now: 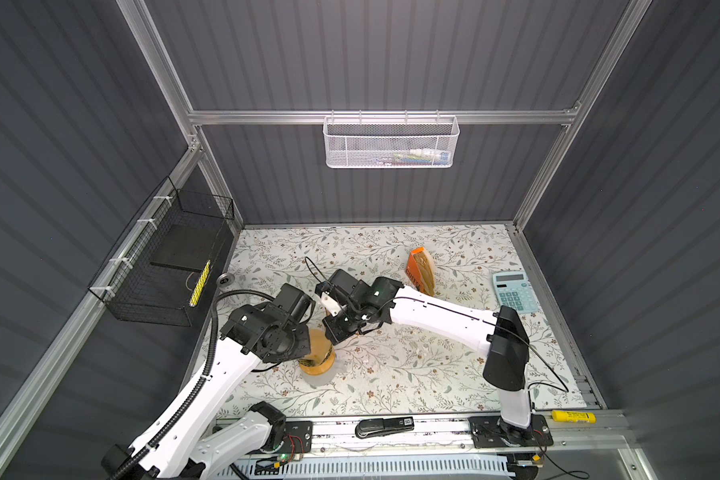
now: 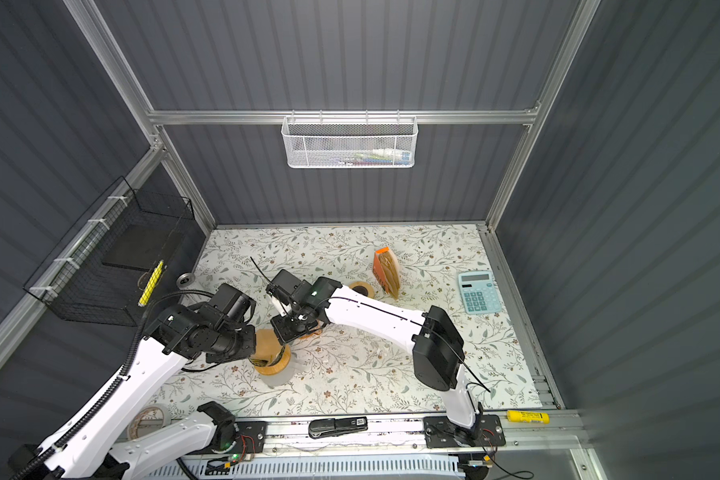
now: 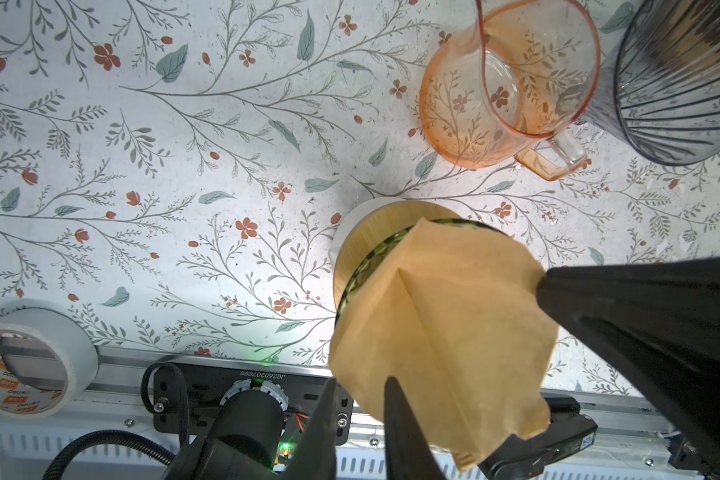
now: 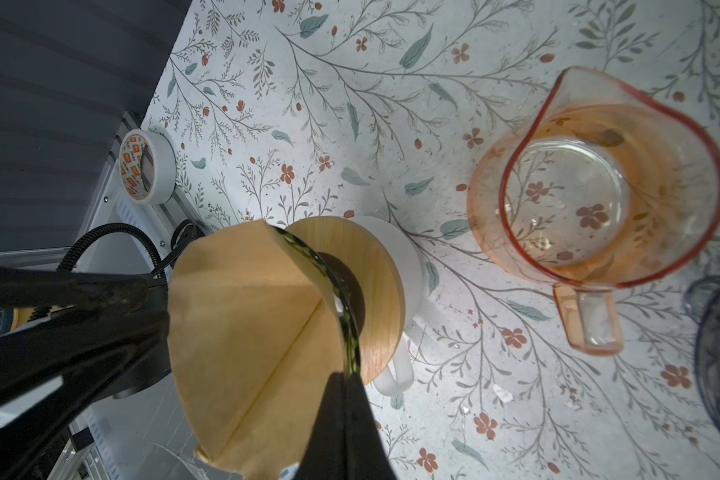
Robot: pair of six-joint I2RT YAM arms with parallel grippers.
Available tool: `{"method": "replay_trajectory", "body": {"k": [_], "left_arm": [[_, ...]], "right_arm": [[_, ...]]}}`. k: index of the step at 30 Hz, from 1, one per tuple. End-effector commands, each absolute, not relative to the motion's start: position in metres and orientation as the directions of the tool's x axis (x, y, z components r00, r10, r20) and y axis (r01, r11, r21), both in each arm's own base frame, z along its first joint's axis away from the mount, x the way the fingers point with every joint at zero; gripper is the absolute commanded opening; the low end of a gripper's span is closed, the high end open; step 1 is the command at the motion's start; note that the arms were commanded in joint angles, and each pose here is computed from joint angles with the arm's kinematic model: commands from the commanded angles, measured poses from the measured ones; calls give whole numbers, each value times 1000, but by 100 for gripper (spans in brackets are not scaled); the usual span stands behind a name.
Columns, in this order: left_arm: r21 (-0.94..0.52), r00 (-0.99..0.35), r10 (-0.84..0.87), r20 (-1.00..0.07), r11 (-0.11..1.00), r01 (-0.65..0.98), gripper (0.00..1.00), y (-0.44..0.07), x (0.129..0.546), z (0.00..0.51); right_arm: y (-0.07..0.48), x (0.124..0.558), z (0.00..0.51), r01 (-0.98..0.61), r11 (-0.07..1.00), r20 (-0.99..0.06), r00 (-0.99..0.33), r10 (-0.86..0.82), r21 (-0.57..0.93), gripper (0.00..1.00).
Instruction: Place the coffee filter in the dripper
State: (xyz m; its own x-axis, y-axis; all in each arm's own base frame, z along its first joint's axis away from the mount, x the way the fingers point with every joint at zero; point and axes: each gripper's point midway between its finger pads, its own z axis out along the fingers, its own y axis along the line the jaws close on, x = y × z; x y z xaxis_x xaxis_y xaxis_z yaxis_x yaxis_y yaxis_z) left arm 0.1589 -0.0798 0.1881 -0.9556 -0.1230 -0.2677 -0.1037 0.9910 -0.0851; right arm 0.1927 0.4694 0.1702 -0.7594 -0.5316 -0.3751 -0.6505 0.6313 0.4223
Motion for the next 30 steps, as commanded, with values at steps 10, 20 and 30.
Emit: {"method": "replay_trajectory", "body": {"k": [10,20,30], "left_arm": [[-97,-960,-127,-248,990,-105,11,-83,156,173],[-104,-963,-133,-233,988,-111,10,-83,151,165],[-101,-964,-139,-227,988,-119,10,-79,146,163]], "right_arm": [[465,193,170,-646,649,-382,-763,-522,403,2],[464,192,170,-647,650,-383,-761,-523,399,2],[464,190,176,-653,646,-396,-755,-522,395,6]]}}
